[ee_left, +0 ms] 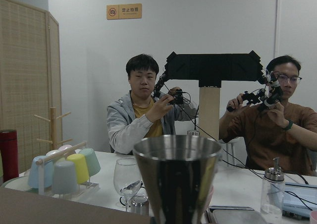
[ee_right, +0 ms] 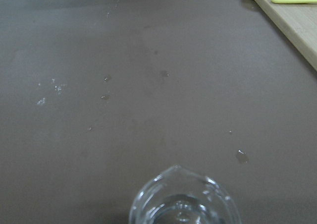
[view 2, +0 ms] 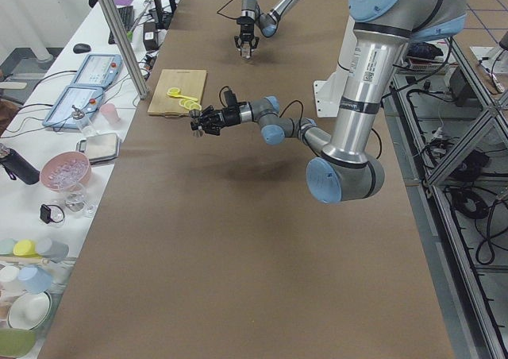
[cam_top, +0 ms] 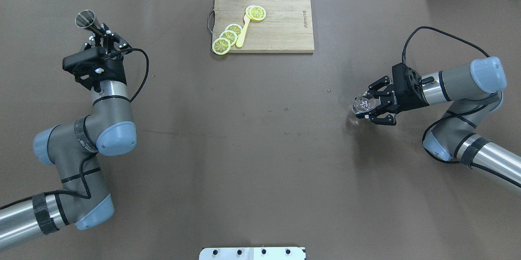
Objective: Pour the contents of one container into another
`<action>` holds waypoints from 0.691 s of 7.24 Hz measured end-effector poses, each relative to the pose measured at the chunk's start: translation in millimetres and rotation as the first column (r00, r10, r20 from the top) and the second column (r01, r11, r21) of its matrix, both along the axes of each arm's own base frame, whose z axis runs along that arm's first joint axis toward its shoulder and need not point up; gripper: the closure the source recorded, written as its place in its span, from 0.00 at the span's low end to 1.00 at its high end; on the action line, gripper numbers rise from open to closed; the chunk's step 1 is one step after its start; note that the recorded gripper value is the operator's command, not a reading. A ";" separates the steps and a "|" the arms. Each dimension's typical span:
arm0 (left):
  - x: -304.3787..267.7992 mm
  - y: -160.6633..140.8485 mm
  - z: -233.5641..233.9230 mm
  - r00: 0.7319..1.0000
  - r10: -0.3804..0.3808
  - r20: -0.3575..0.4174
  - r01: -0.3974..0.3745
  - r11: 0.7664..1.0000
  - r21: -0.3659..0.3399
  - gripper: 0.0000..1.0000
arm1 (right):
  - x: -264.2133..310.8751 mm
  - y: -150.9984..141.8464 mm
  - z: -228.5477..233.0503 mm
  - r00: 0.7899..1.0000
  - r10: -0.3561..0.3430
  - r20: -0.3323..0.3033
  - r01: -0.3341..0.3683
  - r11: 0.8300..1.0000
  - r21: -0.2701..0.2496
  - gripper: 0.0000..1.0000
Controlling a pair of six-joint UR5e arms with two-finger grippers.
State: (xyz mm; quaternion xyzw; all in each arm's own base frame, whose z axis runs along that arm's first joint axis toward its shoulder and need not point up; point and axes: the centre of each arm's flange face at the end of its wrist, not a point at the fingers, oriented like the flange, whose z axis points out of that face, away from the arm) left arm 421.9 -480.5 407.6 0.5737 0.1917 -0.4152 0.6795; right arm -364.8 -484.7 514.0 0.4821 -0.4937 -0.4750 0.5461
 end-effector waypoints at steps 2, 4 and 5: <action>13.4 12.0 22.0 1.000 -0.010 0.001 0.010 1.000 -0.018 1.00 | -1.6 -4.1 2.6 1.000 0.006 -0.007 -0.006 1.000 0.008 1.00; 15.2 14.4 45.6 0.998 -0.060 0.010 0.061 0.997 -0.041 1.00 | -0.2 -10.3 0.9 0.999 0.035 -0.007 -0.035 0.999 0.011 1.00; 14.9 14.5 54.8 0.995 -0.097 0.014 0.097 0.995 -0.038 1.00 | 0.7 -13.9 -0.4 0.998 0.058 -0.007 -0.058 0.998 0.013 1.00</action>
